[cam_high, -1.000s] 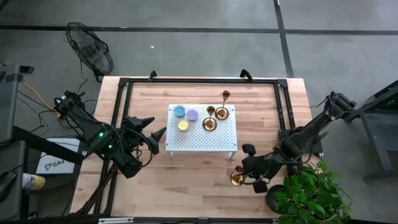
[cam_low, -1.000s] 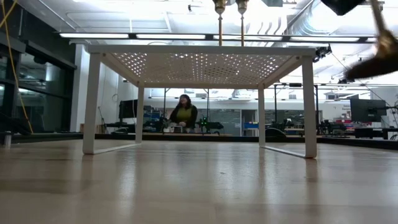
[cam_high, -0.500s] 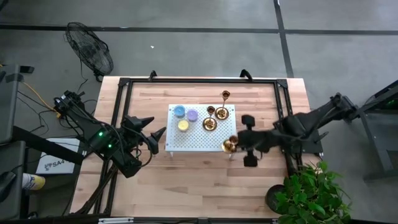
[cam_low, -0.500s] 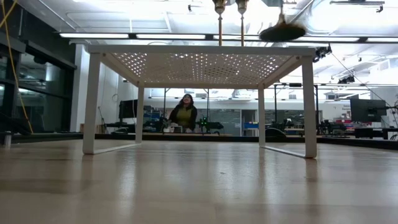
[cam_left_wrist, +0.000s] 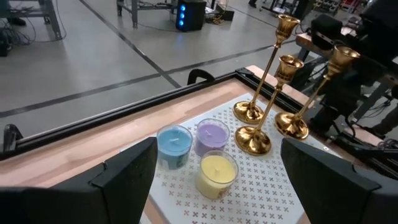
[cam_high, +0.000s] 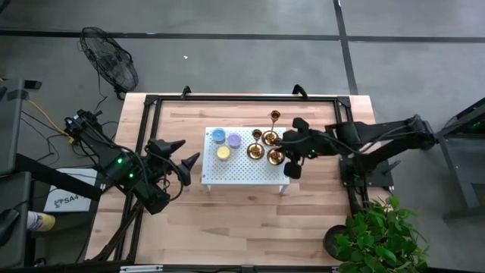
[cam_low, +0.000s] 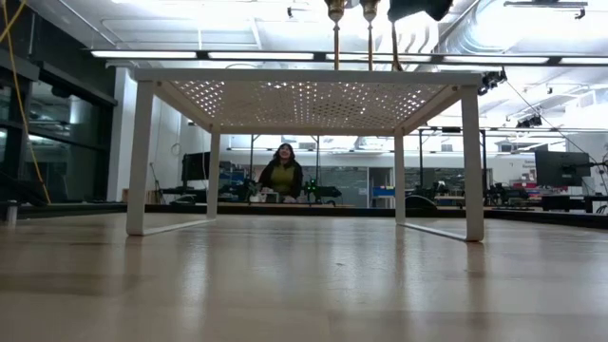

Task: Pick & Place candle stick holders
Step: Put the gold candle holder on the shelf

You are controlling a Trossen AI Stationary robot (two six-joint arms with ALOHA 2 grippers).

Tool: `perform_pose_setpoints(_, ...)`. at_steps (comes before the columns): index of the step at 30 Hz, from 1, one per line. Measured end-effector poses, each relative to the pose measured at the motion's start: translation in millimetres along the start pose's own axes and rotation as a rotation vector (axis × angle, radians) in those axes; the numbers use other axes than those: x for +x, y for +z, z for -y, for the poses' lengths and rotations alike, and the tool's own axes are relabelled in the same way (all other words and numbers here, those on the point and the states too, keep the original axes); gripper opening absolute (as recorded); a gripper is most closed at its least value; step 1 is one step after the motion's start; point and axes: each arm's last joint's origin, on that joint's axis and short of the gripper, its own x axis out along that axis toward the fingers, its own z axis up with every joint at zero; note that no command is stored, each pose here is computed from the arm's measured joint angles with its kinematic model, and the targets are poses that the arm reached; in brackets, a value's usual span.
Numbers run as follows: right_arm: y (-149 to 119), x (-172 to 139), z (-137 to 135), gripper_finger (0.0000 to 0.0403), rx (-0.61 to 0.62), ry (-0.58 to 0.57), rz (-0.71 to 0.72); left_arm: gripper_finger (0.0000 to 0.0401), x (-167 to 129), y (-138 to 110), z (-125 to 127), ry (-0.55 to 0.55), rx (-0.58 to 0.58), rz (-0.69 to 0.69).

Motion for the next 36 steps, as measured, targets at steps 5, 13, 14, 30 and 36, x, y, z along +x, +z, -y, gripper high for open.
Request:
perform_pose_setpoints(5,1,7,4,0.0005,0.033,-0.008,-0.011,0.0335,-1,2,-5,0.008,0.026,-0.006)
perform_pose_setpoints(13,1,14,4,0.0005,0.08,-0.02,-0.029,0.0335,-3,7,-15,0.018,0.058,-0.01)
perform_pose_setpoints(14,1,15,4,0.0005,0.086,-0.021,-0.033,0.0335,-3,8,-16,0.02,0.063,-0.012)
perform_pose_setpoints(30,-1,23,2,0.0006,0.187,-0.034,-0.065,0.0335,-7,15,-31,0.03,0.116,-0.052)
perform_pose_setpoints(36,-2,22,2,0.0052,0.221,-0.023,-0.078,0.0335,-8,18,-35,0.027,0.14,-0.058)
